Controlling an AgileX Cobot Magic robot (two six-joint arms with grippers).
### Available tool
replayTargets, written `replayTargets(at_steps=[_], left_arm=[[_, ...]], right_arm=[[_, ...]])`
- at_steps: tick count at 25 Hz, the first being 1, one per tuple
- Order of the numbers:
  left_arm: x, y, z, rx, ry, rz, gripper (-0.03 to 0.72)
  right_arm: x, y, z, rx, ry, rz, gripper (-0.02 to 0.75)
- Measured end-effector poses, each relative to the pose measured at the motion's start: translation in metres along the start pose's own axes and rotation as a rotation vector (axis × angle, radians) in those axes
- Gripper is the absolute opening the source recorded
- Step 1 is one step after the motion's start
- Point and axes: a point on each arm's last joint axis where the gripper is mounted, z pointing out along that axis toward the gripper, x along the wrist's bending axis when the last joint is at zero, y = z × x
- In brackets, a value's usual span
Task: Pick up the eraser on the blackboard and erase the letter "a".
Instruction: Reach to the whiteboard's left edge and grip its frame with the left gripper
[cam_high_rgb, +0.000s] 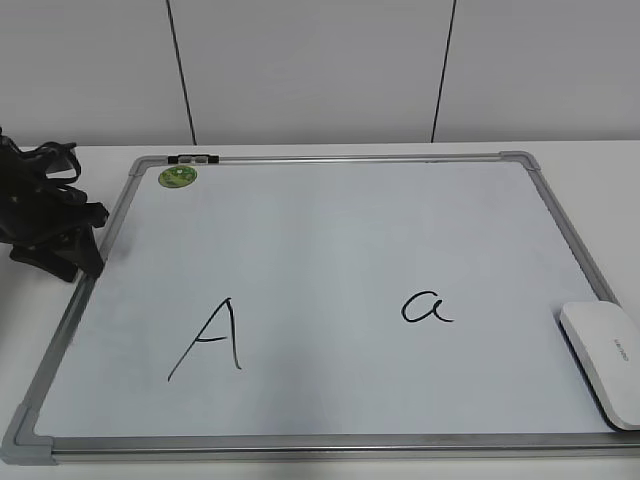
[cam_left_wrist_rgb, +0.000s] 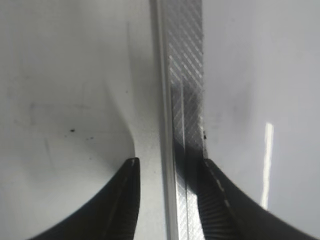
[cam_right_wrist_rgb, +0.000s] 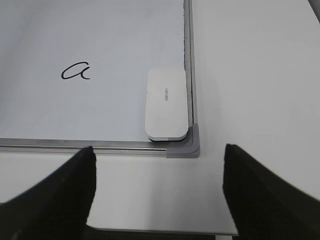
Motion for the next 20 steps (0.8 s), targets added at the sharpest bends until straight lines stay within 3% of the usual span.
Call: replayTargets(at_steps=[14,20], left_arm=[[-0.0013,0.0003,-0.0008,0.004,-0.011,-0.006,0.039],[-0.0014,0.0003,-0.0008,0.004,-0.013,-0.008,0.031]], right_arm=[[0.0000,0.0000,0.0000,0.000,0.000,0.000,0.587],[0.0000,0.0000,0.0000,0.000,0.000,0.000,0.587]])
